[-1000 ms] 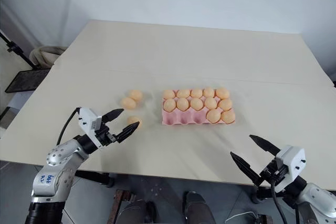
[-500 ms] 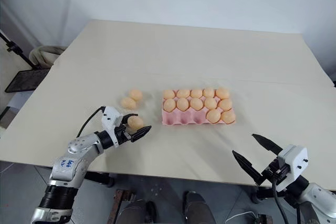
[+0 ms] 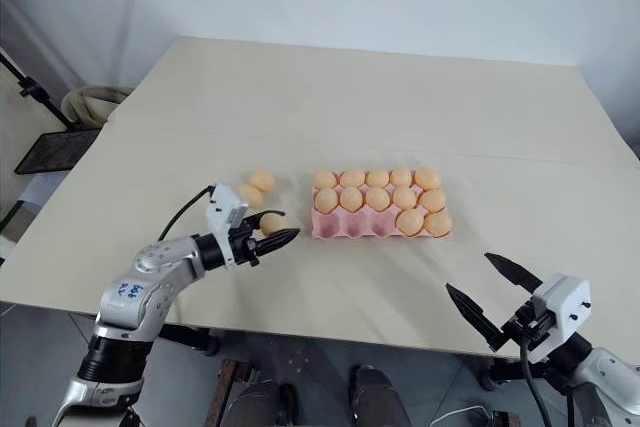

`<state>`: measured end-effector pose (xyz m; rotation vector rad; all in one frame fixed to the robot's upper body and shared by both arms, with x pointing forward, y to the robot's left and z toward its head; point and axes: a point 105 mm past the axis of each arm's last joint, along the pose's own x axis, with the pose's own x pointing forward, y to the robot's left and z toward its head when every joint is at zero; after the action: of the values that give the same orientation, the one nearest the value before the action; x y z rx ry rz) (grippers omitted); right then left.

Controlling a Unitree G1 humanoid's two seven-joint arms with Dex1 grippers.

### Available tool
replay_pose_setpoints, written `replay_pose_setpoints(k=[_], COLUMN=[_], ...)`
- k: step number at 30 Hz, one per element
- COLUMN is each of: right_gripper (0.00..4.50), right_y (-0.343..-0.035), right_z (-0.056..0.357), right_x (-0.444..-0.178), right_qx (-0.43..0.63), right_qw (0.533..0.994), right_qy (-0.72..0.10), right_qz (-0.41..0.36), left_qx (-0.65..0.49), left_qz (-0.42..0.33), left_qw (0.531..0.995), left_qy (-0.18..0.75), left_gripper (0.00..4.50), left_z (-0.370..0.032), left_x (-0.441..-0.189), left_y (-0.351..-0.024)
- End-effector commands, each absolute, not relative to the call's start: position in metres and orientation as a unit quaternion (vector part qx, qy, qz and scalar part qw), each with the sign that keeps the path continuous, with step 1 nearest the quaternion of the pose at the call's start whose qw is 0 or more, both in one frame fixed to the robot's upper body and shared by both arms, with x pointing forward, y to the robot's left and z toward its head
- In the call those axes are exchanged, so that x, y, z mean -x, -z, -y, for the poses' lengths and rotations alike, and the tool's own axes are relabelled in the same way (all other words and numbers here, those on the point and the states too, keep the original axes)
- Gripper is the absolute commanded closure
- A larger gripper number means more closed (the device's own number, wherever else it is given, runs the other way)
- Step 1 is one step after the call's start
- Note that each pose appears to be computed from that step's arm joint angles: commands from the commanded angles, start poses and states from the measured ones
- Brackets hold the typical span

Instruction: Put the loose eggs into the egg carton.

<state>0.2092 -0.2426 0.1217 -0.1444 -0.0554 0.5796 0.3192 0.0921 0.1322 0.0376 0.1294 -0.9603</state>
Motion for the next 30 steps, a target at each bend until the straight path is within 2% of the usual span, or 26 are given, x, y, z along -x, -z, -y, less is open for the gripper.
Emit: replay_pose_setpoints(k=[1,9,21,27,28,30], right_gripper=[0.00,0.00,0.00,0.00,0.00,0.00], right_y=[-0.131,-0.131,-0.130,-0.129,-0.129,-0.128], right_z=[0.246,0.246,0.248,0.248,0.248,0.248], right_x=[-0.210,-0.210,-0.197,-0.193,-0.193,-0.192], right_qx=[0.088,0.090,0.094,0.095,0.095,0.095], right_qw=[0.956,0.959,0.967,0.968,0.968,0.969], right_qy=[-0.276,-0.264,-0.232,-0.225,-0.224,-0.224], right_qz=[0.046,0.051,0.054,0.053,0.052,0.052], left_qx=[-0.006,-0.005,-0.032,-0.030,-0.031,-0.032], left_qz=[-0.024,0.002,-0.005,-0.002,-0.002,-0.001], left_qw=[0.862,0.838,0.817,0.808,0.807,0.805], left_qy=[0.506,0.545,0.575,0.588,0.590,0.592], left_gripper=[2.13,2.13,2.13,0.22,0.03,0.03], left_z=[-0.054,0.019,0.058,0.064,0.064,0.063], left_x=[-0.314,-0.336,-0.352,-0.349,-0.348,-0.346], left_y=[-0.151,-0.164,-0.152,-0.153,-0.153,-0.153])
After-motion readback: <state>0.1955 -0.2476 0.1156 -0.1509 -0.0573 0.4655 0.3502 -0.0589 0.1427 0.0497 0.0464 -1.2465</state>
